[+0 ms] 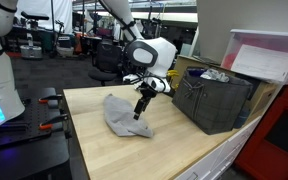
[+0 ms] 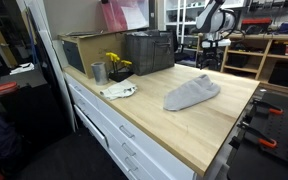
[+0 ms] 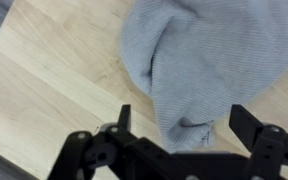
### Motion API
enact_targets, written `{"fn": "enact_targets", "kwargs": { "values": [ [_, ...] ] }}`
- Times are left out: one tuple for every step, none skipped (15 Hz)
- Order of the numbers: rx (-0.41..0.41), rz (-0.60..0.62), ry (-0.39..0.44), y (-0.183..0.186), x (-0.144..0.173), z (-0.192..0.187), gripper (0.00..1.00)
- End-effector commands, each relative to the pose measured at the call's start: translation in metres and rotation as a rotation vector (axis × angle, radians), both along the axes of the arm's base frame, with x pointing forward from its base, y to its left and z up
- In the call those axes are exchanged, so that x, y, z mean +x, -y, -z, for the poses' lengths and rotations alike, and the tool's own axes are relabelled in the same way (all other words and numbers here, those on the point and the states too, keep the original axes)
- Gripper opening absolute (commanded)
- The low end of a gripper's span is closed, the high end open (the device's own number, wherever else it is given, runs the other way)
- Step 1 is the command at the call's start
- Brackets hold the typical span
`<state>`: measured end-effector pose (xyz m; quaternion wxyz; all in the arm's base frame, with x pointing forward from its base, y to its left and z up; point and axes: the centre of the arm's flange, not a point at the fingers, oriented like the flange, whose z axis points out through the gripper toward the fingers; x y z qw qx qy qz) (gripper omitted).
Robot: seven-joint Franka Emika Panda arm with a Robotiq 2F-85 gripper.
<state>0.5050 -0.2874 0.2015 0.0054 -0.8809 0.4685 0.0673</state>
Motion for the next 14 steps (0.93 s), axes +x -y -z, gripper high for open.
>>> {"fn": "enact_targets", "kwargs": {
  "values": [
    [-0.008, 0.079, -0.031, 0.038, 0.02, 0.023, 1.0],
    [-0.009, 0.099, -0.035, 0.045, 0.022, 0.03, 1.0],
    [-0.001, 0.112, -0.036, 0.051, 0.025, 0.037, 1.0],
    [0.002, 0.125, -0.036, 0.056, 0.027, 0.043, 1.0],
    [0.01, 0.136, -0.036, 0.059, 0.03, 0.048, 1.0],
    [0.02, 0.148, -0.034, 0.062, 0.033, 0.052, 1.0],
    [0.033, 0.162, -0.03, 0.063, 0.036, 0.057, 1.0],
    [0.045, 0.174, -0.025, 0.064, 0.039, 0.06, 1.0],
    [0.051, 0.186, -0.02, 0.065, 0.042, 0.063, 0.98],
    [0.052, 0.195, -0.013, 0.065, 0.044, 0.064, 0.74],
    [0.05, 0.196, -0.008, 0.066, 0.047, 0.066, 0.73],
    [0.045, 0.194, -0.005, 0.066, 0.049, 0.068, 0.72],
    [0.041, 0.193, -0.004, 0.067, 0.05, 0.069, 0.64],
    [0.038, 0.191, -0.004, 0.068, 0.051, 0.07, 0.57]
  ]
}}
